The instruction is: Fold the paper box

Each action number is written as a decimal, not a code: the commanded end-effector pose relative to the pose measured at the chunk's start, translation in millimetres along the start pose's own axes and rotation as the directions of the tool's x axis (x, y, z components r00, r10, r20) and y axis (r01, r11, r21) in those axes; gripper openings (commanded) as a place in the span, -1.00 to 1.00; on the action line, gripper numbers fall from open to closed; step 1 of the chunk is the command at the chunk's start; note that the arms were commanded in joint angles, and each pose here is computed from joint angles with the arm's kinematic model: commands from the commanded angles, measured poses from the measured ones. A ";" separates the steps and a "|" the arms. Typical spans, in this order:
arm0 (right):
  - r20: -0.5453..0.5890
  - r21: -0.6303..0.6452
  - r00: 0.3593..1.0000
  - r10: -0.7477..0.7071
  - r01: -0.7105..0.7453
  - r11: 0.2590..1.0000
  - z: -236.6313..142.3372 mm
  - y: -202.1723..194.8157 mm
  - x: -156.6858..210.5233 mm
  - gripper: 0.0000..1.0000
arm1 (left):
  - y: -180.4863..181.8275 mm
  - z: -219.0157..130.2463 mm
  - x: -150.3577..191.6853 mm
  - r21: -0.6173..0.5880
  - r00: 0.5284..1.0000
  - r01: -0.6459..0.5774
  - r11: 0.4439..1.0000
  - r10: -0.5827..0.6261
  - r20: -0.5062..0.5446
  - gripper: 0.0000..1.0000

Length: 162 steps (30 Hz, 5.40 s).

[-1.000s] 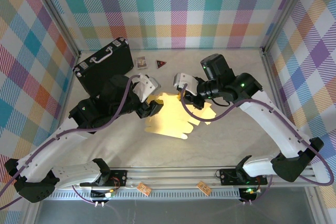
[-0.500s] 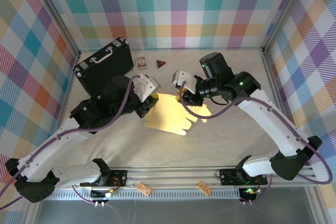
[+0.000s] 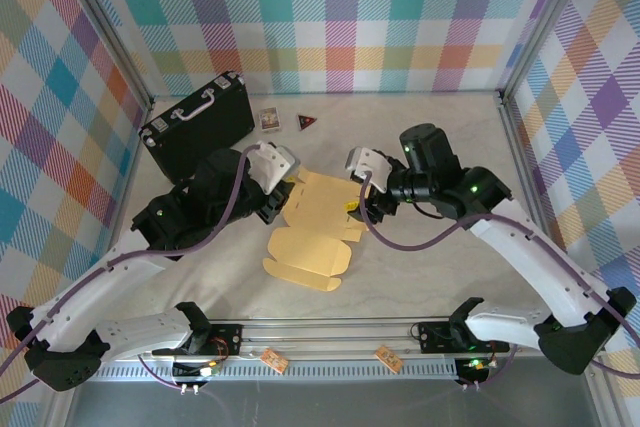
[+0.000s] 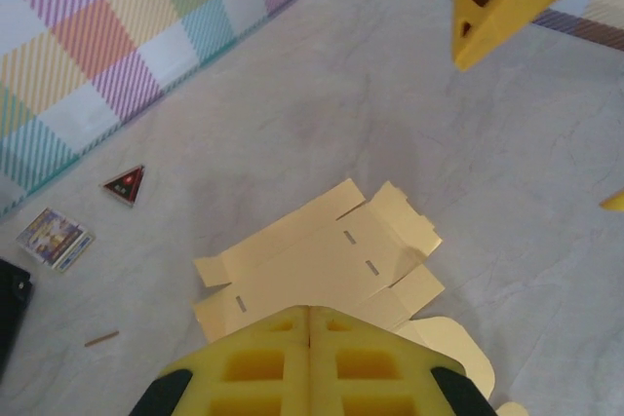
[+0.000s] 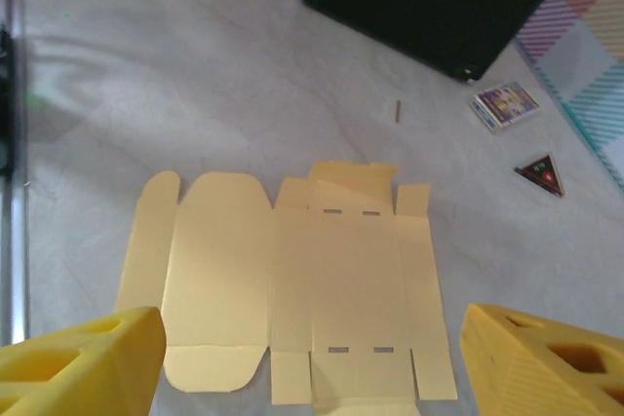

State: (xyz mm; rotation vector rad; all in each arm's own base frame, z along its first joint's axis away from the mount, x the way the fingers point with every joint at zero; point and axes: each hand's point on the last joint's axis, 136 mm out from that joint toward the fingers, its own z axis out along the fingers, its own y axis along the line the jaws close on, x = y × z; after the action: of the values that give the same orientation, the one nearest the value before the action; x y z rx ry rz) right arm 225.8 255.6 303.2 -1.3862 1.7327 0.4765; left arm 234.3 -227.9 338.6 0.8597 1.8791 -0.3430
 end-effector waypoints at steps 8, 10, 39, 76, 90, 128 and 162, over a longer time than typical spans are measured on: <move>0.011 0.139 0.669 0.743 -0.737 0.662 54.9 -79.7 88.7 0.56 | 27.5 59.7 61.9 -0.147 0.866 0.475 0.868 -0.491 -0.098 -0.69; -0.036 0.151 0.580 0.814 -0.802 0.579 67.7 -86.0 109.6 0.53 | 29.1 78.8 80.4 -0.109 0.818 0.542 0.833 -0.553 -0.157 -0.64; -0.247 0.285 0.015 0.969 -0.955 0.087 179.3 -127.6 221.9 0.36 | 21.1 253.5 216.1 -0.176 0.564 0.677 0.714 -0.658 -0.500 -0.94; -0.280 0.297 0.051 0.959 -0.945 0.137 177.9 -103.7 199.4 0.26 | 19.3 245.2 258.1 -0.277 0.517 0.630 0.725 -0.658 -0.547 -0.96; -0.311 0.277 0.063 0.948 -0.948 0.154 224.1 -108.4 192.1 0.10 | 13.8 243.0 258.6 -0.264 0.526 0.619 0.740 -0.640 -0.560 -0.96; -0.240 0.265 0.175 0.955 -0.934 0.238 201.1 -166.0 190.5 -0.05 | 13.2 243.0 256.2 -0.256 0.536 0.611 0.749 -0.629 -0.562 -0.97; -0.382 0.271 0.120 0.916 -0.934 0.235 280.8 -126.2 204.3 -0.20 | 10.8 243.9 256.0 -0.247 0.544 0.604 0.758 -0.618 -0.568 -0.98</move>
State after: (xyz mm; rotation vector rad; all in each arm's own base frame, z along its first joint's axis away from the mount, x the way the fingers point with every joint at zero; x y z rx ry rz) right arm 454.6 306.8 38.6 -0.1815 2.8503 0.9752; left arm 364.3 -269.1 24.6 0.2244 2.7131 -0.5854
